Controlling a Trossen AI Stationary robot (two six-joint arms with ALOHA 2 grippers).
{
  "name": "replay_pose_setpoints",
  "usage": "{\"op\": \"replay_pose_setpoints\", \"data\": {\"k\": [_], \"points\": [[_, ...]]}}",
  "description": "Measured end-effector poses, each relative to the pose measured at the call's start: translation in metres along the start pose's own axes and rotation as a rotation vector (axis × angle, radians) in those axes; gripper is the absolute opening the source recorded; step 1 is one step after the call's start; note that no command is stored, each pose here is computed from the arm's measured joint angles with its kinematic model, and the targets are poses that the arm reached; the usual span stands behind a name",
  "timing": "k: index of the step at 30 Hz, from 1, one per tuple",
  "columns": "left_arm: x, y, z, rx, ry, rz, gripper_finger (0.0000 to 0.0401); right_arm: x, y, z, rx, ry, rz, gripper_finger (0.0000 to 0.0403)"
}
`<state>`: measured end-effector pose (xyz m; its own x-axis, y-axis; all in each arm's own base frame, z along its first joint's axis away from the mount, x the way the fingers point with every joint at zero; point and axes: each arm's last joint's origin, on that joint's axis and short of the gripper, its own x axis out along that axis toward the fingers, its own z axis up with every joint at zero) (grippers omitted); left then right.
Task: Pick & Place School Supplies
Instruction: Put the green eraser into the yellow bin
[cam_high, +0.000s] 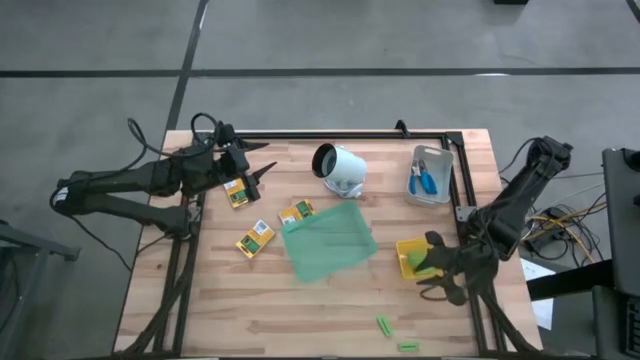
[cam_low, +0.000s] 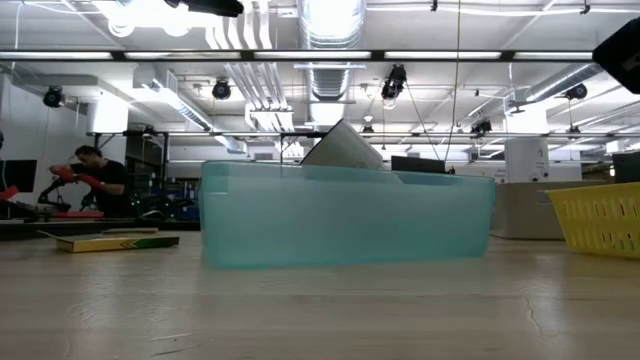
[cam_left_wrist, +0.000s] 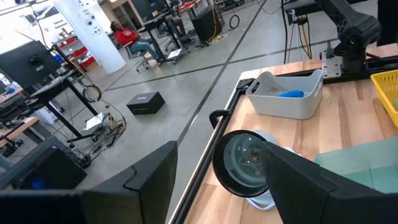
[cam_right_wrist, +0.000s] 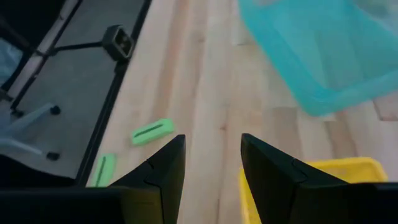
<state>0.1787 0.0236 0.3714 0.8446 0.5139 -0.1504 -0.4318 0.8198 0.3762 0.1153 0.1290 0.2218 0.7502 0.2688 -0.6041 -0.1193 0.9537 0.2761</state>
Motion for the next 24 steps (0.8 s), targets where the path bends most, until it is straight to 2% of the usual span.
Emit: {"op": "replay_pose_setpoints", "data": {"k": [8, 14, 24], "points": [[0.000, 0.000, 0.000, 0.000, 0.000, 0.000, 0.0236, 0.011, 0.025, -0.018, -0.086, 0.015, 0.039, 0.0148], [0.000, 0.000, 0.000, 0.000, 0.000, 0.000, 0.0236, 0.017, 0.049, -0.038, -0.163, -0.075, 0.015, 0.0148], [0.000, 0.000, 0.000, 0.000, 0.000, 0.000, 0.0236, 0.039, 0.070, -0.063, -0.080, -0.088, 0.017, 0.0148]]}}
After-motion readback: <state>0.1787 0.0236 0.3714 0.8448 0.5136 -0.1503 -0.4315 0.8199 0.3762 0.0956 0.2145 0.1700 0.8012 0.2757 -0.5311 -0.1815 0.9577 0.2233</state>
